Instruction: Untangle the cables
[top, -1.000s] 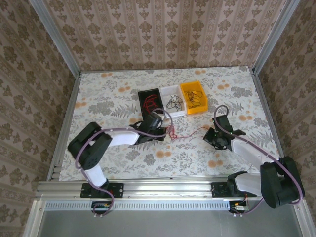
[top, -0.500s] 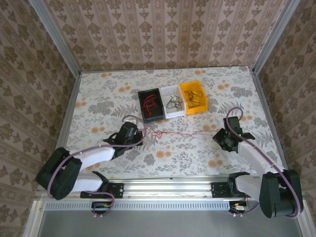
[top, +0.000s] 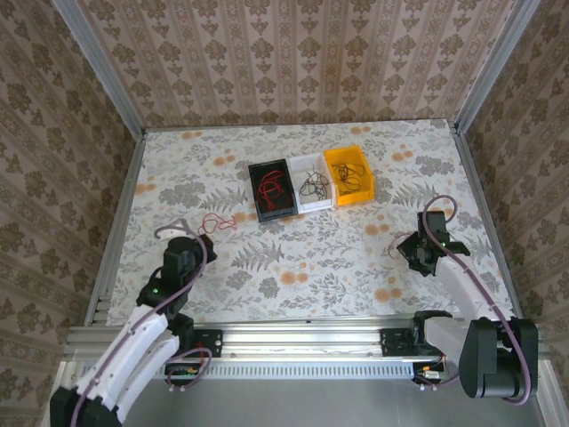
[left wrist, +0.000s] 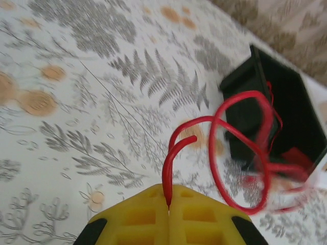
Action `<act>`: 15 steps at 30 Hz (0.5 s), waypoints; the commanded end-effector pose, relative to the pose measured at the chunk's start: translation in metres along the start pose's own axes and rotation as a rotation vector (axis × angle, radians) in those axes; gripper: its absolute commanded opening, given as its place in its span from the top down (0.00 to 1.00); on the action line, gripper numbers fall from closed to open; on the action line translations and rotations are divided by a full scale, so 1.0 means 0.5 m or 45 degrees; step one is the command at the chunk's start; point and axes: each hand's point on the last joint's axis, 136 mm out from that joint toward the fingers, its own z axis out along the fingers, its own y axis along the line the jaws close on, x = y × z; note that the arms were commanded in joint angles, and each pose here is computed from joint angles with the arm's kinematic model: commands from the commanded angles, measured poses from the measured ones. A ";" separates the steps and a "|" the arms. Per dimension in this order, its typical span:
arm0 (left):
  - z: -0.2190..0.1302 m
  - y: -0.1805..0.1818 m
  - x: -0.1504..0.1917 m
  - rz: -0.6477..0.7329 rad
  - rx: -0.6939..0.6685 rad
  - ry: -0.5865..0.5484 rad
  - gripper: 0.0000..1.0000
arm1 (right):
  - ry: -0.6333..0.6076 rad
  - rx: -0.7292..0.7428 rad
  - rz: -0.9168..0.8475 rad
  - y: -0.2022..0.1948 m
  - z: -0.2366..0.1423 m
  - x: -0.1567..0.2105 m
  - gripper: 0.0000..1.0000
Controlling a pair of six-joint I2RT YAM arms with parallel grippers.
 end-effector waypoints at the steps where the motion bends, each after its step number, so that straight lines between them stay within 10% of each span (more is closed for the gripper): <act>1: -0.010 0.014 0.012 -0.020 -0.007 0.046 1.00 | 0.021 0.010 -0.024 0.002 0.003 0.000 0.97; 15: 0.066 -0.207 -0.103 0.175 0.222 0.136 1.00 | 0.139 -0.140 -0.296 0.082 0.016 0.047 0.96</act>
